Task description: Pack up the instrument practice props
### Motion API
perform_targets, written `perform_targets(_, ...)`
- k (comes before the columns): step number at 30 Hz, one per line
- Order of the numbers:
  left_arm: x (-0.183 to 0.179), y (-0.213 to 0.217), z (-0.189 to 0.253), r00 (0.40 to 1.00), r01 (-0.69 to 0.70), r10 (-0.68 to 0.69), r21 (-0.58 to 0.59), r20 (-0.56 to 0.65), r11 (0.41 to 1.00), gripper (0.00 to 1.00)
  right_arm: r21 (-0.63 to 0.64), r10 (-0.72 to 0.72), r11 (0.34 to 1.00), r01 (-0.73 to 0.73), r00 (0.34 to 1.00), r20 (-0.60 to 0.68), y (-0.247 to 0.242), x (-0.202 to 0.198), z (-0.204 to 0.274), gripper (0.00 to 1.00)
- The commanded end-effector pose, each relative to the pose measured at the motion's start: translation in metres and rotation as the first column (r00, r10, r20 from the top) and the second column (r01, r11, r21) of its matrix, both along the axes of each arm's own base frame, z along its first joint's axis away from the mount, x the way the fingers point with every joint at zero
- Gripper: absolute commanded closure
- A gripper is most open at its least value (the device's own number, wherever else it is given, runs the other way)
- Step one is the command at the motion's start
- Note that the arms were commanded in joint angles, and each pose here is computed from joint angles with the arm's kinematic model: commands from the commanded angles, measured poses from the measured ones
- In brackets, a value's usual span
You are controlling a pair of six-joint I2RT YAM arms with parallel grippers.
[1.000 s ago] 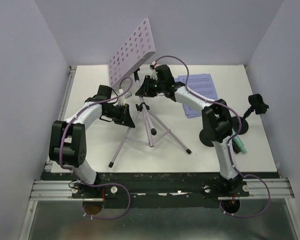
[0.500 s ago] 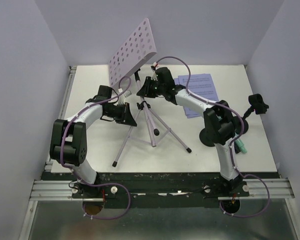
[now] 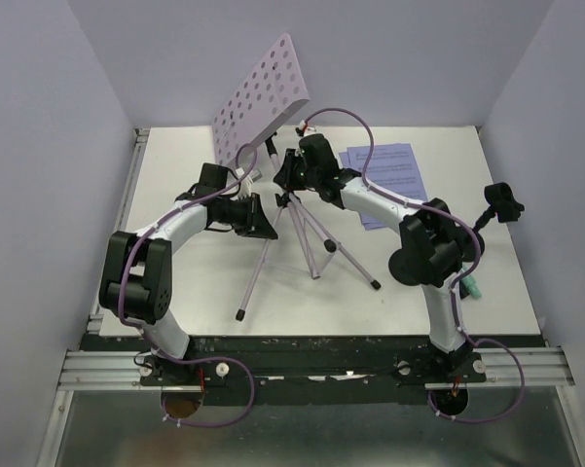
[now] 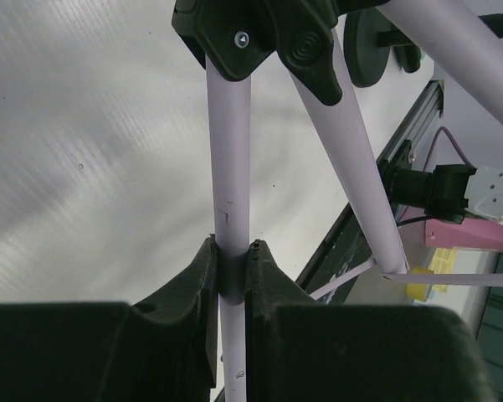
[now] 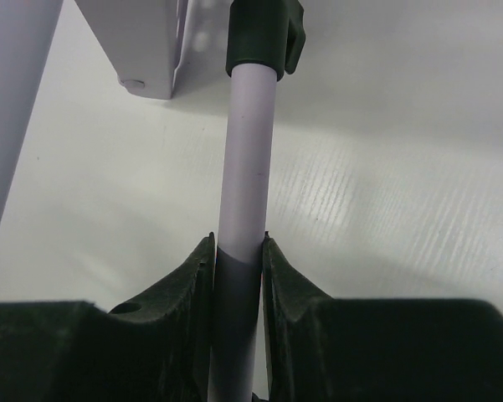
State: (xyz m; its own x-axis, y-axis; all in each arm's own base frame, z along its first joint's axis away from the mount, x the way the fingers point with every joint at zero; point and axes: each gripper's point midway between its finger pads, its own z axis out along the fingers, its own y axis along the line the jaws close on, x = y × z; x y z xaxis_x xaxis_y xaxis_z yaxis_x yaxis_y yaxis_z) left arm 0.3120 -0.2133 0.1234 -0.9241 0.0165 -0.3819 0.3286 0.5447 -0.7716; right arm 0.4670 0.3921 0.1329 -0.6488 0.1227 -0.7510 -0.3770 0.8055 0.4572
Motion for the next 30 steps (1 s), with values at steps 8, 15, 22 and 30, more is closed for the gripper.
perform_targets(8, 0.032, 0.001, 0.114, 0.883, 0.106, -0.04, -0.115, 0.467, 0.988, 1.0, -0.149, 0.267, 0.957, -0.251, 0.959, 0.1, 0.003, -0.019, 0.001, 0.7)
perform_targets(15, 0.006, 0.026, 0.084, 0.901, 0.048, -0.038, -0.012, 0.431, 0.999, 1.0, -0.07, 0.393, 0.919, -0.388, 0.915, 0.095, -0.006, -0.047, 0.058, 0.18)
perform_targets(22, 0.009, 0.024, 0.068, 0.902, 0.025, -0.013, -0.022, 0.431, 0.999, 1.0, -0.027, 0.407, 0.913, -0.407, 0.913, 0.0, -0.025, -0.082, 0.083, 0.1)
perform_targets(30, 0.01, 0.023, 0.068, 0.897, 0.012, -0.002, -0.019, 0.442, 1.0, 1.0, 0.028, 0.495, 0.868, -0.495, 0.861, -0.121, -0.045, -0.119, 0.122, 0.11)
